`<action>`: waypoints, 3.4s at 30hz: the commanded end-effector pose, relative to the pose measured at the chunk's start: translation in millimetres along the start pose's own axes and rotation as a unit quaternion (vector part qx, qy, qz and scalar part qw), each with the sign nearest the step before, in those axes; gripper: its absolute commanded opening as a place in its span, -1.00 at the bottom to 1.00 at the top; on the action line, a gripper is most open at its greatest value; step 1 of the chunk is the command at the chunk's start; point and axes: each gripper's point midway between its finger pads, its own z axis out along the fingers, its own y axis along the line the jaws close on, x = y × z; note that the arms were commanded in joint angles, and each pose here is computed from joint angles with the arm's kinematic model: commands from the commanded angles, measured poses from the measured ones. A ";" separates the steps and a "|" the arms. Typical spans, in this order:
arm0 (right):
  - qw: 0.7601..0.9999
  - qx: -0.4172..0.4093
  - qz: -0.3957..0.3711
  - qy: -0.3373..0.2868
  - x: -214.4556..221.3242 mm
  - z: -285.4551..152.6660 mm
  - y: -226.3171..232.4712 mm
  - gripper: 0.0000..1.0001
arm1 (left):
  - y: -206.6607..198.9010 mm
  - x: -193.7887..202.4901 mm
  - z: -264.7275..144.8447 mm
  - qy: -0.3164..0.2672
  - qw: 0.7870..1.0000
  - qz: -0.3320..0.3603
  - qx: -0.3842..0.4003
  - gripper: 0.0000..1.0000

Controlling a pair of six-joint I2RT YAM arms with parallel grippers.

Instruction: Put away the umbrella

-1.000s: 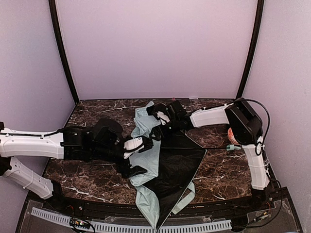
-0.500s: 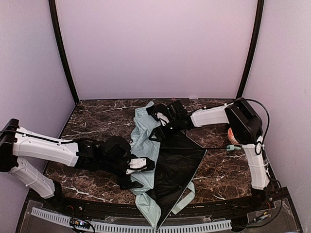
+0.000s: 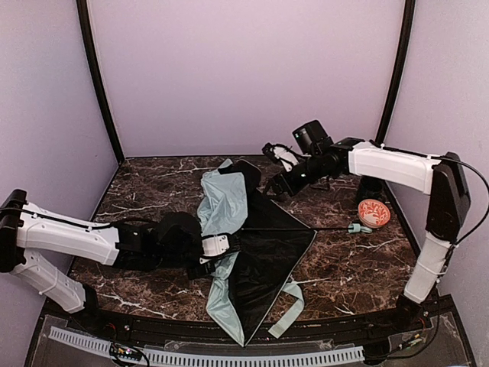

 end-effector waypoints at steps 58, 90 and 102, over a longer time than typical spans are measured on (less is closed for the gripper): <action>0.941 0.129 -0.049 -0.308 -147.5 -190.5 -2.3 -1.00 | 96.6 -92.4 -195.6 -0.341 0.910 -0.103 -0.214 0.92; 0.980 0.000 0.139 0.145 184.5 -11.7 53.3 -1.00 | 103.4 -59.0 -142.0 -0.238 0.930 -0.119 -0.255 0.88; 0.998 0.050 0.044 -0.004 41.9 -71.2 28.2 0.48 | 177.9 57.2 -101.4 -0.041 0.873 -0.373 -0.312 0.50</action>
